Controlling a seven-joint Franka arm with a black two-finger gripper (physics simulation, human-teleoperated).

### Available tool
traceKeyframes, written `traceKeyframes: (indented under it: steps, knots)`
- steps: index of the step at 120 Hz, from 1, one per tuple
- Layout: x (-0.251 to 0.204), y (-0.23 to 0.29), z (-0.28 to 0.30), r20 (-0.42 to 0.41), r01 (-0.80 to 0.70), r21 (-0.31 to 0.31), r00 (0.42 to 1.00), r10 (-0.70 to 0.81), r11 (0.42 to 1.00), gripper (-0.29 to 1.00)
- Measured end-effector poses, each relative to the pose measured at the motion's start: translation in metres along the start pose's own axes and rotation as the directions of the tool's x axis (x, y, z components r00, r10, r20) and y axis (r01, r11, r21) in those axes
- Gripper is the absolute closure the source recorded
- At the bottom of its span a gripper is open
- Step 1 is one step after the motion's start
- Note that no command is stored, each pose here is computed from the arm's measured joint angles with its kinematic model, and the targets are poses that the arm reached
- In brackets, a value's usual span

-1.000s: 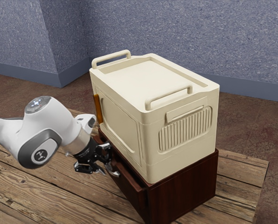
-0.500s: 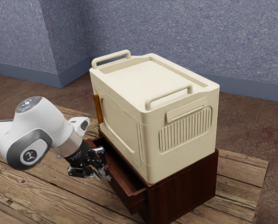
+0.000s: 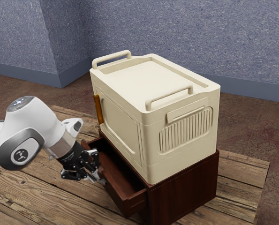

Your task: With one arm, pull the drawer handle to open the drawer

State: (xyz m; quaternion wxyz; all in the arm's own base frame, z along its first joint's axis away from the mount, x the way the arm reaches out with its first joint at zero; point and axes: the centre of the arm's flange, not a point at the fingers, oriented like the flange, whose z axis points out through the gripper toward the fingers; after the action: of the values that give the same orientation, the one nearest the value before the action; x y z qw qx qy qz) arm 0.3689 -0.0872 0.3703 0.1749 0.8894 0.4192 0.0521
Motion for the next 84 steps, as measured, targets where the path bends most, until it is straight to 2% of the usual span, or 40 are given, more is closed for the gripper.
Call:
traceKeyframes:
  steps: [84]
  knots:
    - [0.0,-0.027,-0.01,0.019,0.026,0.007,0.999,-0.026,1.0,0.71]
